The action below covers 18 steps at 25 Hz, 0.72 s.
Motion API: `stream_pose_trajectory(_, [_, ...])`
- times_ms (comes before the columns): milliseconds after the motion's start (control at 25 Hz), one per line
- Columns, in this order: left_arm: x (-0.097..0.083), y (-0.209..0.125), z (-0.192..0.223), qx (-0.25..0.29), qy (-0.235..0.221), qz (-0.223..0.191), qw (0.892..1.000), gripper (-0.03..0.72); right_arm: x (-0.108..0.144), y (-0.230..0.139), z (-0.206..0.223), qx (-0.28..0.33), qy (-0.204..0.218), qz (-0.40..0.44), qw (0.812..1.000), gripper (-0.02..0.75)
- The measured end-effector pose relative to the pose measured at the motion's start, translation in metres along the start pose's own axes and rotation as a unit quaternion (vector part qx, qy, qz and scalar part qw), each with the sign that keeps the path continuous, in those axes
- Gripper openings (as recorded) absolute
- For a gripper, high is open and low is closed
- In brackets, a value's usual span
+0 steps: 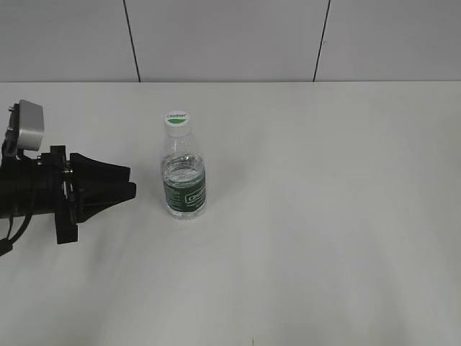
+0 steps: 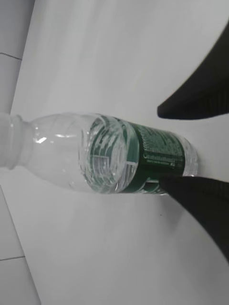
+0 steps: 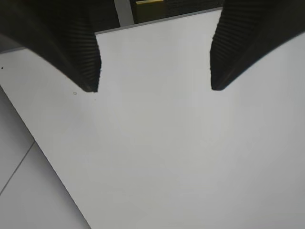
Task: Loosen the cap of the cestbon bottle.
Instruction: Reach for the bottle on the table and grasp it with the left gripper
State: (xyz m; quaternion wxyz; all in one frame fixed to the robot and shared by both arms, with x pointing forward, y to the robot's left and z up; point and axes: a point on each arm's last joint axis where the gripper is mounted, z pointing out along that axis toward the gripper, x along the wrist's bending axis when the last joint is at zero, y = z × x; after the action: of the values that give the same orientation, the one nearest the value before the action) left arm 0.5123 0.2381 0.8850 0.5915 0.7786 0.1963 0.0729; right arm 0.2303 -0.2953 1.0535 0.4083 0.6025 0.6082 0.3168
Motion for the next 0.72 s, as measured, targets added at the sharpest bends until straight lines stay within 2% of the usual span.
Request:
stream_pose_trajectory(160, [0.001,0.000,0.000,-0.002,0.005,-0.006,1.000,0.298,0.000,0.000,0.000,0.000,0.000,0.000,1.000,0.545])
stream_pose_trajectory(400, [0.005,0.002,0.000,-0.014,0.028,-0.028,0.999,0.520,0.000,0.000,0.000,0.000,0.000,0.000,1.000,0.545])
stream_pose_trajectory(520, [0.006,0.004,0.001,-0.019,0.035,-0.032,0.999,0.552,0.000,0.000,0.000,0.000,0.000,0.000,1.000,0.545])
stream_pose_trajectory(720, [0.001,0.007,0.013,-0.024,0.029,-0.033,0.999,0.560,0.000,0.000,0.000,0.000,0.000,0.000,1.000,0.545])
